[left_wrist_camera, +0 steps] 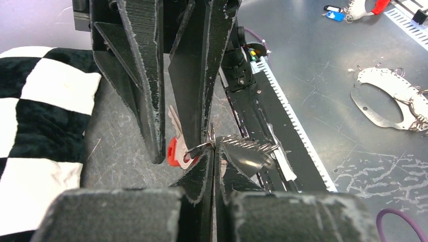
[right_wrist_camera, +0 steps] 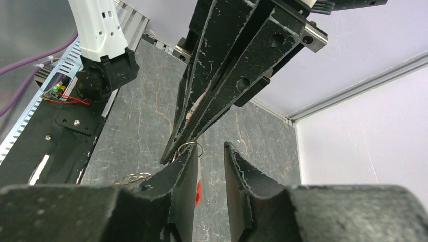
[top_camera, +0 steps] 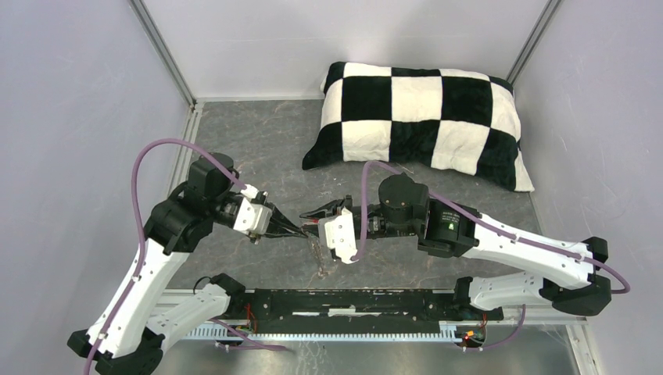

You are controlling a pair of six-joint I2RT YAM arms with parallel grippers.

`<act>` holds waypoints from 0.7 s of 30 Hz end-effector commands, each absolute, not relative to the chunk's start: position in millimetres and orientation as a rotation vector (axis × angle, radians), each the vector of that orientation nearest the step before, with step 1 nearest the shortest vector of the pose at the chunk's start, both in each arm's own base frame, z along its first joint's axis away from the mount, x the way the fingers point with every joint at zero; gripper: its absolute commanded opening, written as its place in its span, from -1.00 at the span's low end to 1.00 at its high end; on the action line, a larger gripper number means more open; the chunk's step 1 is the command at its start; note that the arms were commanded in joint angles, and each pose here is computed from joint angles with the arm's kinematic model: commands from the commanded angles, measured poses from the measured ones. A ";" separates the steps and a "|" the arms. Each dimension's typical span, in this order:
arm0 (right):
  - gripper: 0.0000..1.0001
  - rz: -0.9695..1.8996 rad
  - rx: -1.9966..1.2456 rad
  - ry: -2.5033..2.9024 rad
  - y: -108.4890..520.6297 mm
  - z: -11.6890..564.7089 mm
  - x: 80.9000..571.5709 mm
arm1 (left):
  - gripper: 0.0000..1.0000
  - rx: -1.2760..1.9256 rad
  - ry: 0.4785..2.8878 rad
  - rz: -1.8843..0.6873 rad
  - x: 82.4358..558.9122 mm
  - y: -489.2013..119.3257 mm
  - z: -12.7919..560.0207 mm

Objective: Put the keys on the keyring

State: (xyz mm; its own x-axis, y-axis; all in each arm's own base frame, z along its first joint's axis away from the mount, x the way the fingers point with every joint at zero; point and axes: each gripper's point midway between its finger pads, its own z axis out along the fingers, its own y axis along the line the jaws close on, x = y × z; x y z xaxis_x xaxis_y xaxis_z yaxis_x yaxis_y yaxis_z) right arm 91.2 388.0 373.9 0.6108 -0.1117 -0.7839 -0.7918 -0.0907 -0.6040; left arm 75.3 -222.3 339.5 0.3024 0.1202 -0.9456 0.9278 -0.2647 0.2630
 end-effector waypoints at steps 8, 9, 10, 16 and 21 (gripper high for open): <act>-0.26 0.670 -1.554 0.762 384.4 409.2 88.9 | -0.95 1.624 0.852 -1.038 72.8 -224.1 356.4; -0.25 0.675 -1.559 0.764 382.7 409.9 87.7 | -0.95 1.624 0.849 -1.038 72.3 -223.9 357.1; -0.23 0.680 -1.564 0.765 381.2 410.2 86.2 | -0.96 1.624 0.847 -1.041 71.4 -223.7 357.0; -0.12 0.714 -1.578 0.755 376.3 417.5 78.7 | -0.96 1.625 0.837 -1.047 69.1 -223.2 357.7; -0.12 0.716 -1.595 0.768 381.1 415.4 79.7 | -0.95 1.624 0.833 -1.050 67.9 -222.9 358.7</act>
